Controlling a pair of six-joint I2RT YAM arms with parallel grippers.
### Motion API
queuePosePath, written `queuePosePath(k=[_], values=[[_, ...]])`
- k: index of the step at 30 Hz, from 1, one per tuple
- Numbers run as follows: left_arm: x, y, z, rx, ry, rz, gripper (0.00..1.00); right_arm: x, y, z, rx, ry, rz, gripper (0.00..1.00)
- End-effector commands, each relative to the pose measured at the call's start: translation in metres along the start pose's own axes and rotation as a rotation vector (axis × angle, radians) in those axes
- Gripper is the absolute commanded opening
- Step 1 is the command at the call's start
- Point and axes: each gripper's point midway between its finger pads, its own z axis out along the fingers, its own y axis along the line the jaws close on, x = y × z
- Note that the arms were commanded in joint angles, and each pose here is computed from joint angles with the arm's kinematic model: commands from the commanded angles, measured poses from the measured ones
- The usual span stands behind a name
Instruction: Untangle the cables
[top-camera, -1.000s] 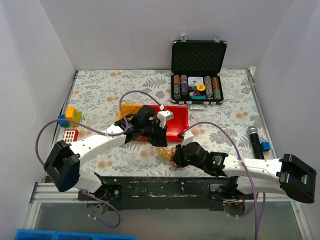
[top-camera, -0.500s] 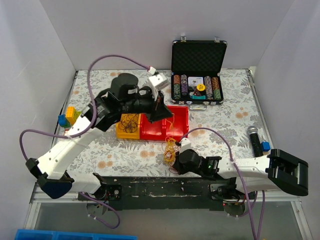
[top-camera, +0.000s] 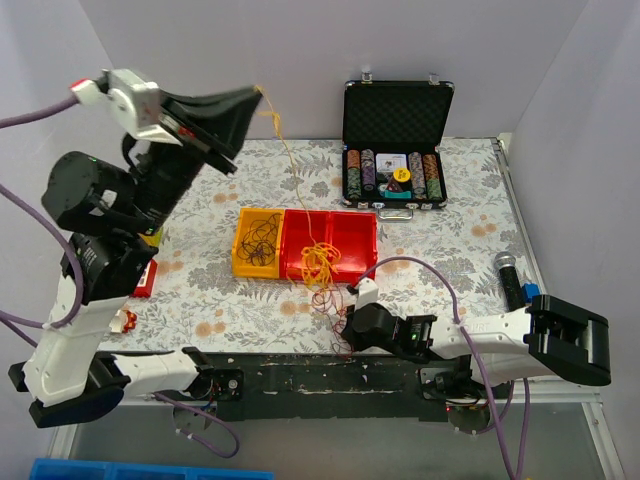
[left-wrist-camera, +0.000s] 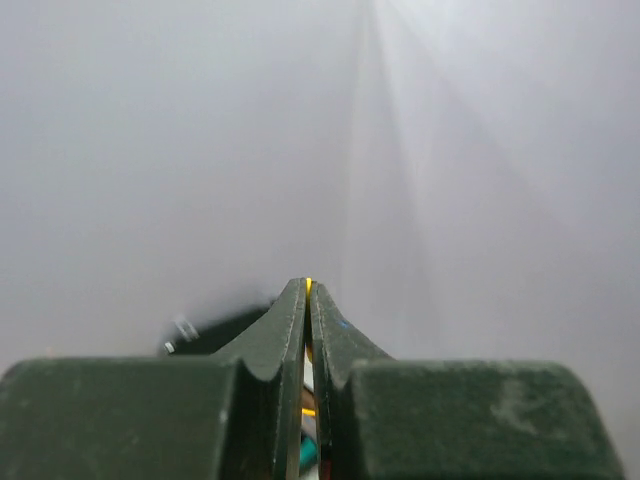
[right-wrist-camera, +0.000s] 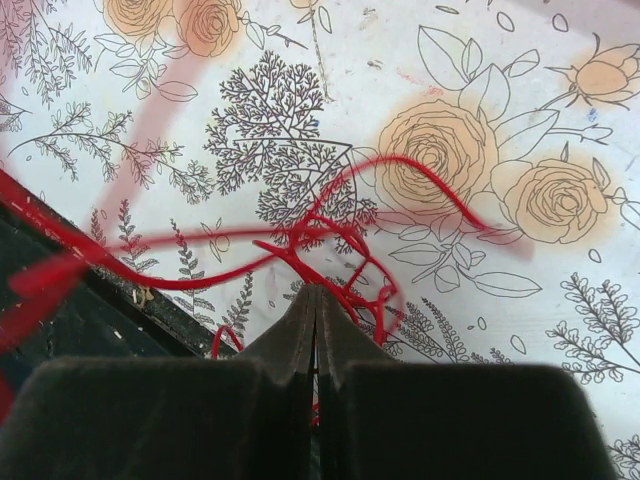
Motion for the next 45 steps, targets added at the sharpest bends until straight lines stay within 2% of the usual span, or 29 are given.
queuePosePath(k=[1, 5, 8, 11, 15, 18, 20, 23, 29, 30, 34, 37, 39, 45], values=[[-0.083, 0.040, 0.007, -0.230, -0.294, 0.079, 0.00, 0.039, -0.029, -0.006, 0.097, 0.122, -0.048, 0.03], [-0.134, 0.054, 0.001, -0.321, -0.474, 0.113, 0.01, 0.047, -0.037, -0.010, 0.113, 0.136, -0.037, 0.03], [-0.134, 0.039, 0.013, -0.234, -0.442, 0.113, 0.03, 0.051, -0.041, -0.013, 0.121, 0.142, -0.033, 0.03], [-0.103, 0.021, 0.020, -0.123, -0.334, 0.096, 0.04, 0.048, -0.044, -0.016, 0.134, 0.130, -0.041, 0.03], [-0.110, 0.025, 0.016, -0.149, -0.372, 0.086, 0.03, 0.037, -0.042, -0.021, 0.141, 0.104, -0.047, 0.04], [-0.101, 0.017, 0.018, -0.103, -0.326, 0.099, 0.03, 0.010, -0.030, -0.029, 0.124, 0.026, -0.057, 0.13], [-0.092, 0.012, 0.016, -0.072, -0.296, 0.097, 0.03, -0.019, -0.021, -0.039, 0.115, -0.060, -0.074, 0.14], [-0.105, 0.018, 0.010, -0.110, -0.342, 0.090, 0.02, -0.054, -0.016, -0.056, 0.133, -0.161, -0.093, 0.14], [-0.145, 0.025, -0.008, -0.158, -0.455, 0.183, 0.00, -0.089, -0.010, -0.081, 0.160, -0.232, -0.105, 0.16], [-0.155, 0.026, -0.013, -0.168, -0.493, 0.196, 0.00, -0.091, -0.009, -0.083, 0.160, -0.234, -0.110, 0.21], [-0.164, 0.020, -0.021, -0.143, -0.510, 0.230, 0.02, -0.091, 0.003, -0.076, 0.100, -0.241, -0.115, 0.57], [-0.158, 0.014, -0.022, -0.107, -0.479, 0.229, 0.03, -0.092, 0.021, -0.060, 0.050, -0.234, -0.133, 0.75], [-0.155, 0.014, -0.022, -0.101, -0.467, 0.219, 0.03, -0.091, 0.032, -0.046, 0.036, -0.214, -0.166, 0.81], [-0.148, 0.014, -0.021, -0.098, -0.444, 0.208, 0.02, -0.098, 0.062, 0.000, 0.022, -0.213, -0.256, 0.87]])
